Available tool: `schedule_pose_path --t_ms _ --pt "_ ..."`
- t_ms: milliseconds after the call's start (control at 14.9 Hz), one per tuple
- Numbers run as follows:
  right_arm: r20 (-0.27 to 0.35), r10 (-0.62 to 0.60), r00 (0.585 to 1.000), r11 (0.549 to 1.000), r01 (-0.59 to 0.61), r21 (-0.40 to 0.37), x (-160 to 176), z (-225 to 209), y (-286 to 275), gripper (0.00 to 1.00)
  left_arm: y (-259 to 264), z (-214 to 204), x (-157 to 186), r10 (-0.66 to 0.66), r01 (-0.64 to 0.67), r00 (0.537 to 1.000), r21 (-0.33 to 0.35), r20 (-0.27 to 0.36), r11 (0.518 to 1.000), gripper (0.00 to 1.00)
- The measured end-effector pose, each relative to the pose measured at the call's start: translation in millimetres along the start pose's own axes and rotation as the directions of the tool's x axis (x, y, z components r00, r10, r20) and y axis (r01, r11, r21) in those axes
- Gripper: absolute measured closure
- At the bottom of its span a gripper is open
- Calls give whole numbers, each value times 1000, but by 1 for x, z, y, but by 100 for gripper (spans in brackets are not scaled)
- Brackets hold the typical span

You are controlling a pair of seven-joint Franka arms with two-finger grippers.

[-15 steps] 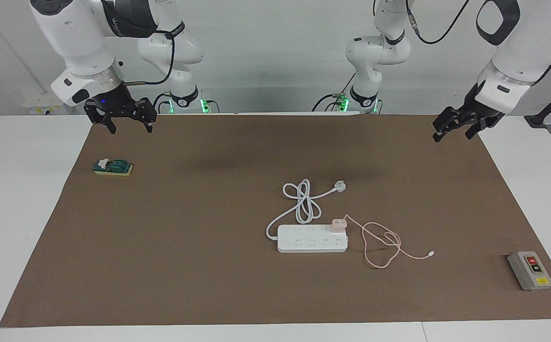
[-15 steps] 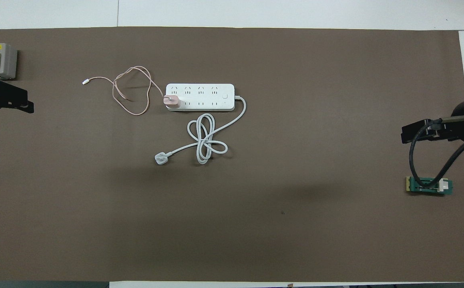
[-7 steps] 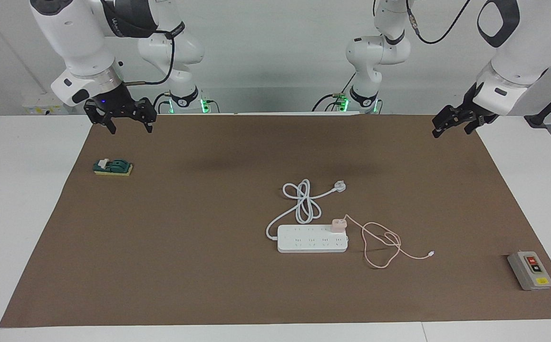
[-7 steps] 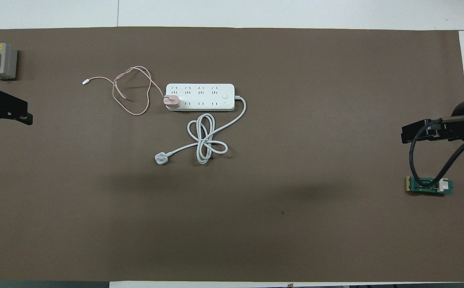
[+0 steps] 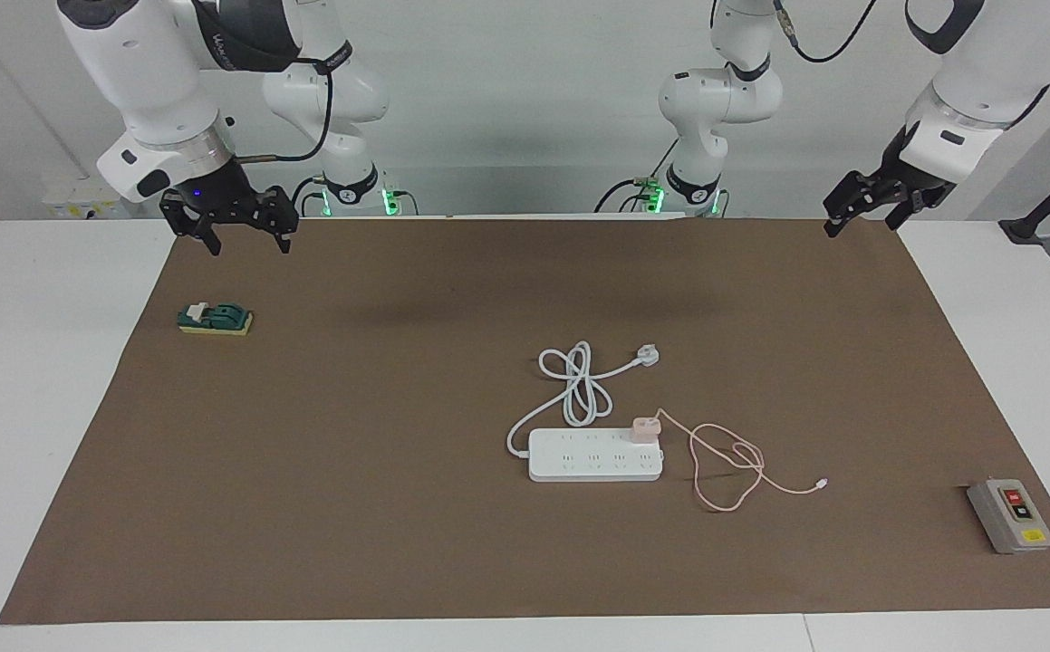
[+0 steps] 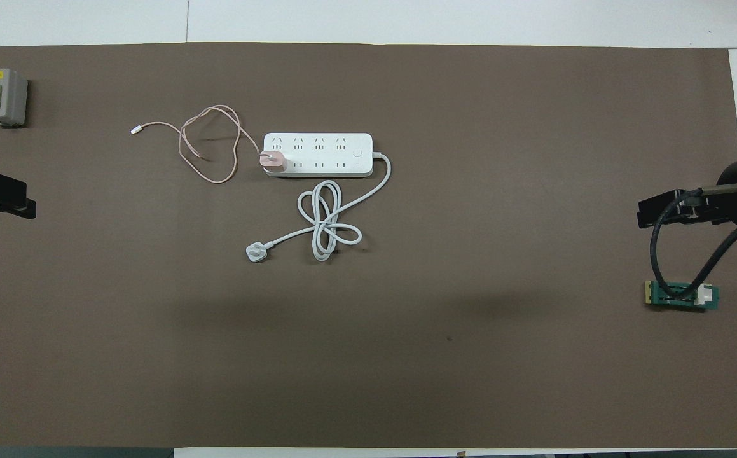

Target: Plug charger into power strip

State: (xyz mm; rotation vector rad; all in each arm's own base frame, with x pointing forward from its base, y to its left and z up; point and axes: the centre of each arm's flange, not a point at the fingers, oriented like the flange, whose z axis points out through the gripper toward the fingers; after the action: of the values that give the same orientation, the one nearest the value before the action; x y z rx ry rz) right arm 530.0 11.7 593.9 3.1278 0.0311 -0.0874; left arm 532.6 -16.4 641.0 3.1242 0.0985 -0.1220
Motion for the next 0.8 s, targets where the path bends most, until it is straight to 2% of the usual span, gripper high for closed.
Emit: schedule_pose_path --t_ms 804 --pt "0 2 1000 1000 -2 0 0 0 1 0 3 8 6 4 -4 1000 0 -2 1000 0"
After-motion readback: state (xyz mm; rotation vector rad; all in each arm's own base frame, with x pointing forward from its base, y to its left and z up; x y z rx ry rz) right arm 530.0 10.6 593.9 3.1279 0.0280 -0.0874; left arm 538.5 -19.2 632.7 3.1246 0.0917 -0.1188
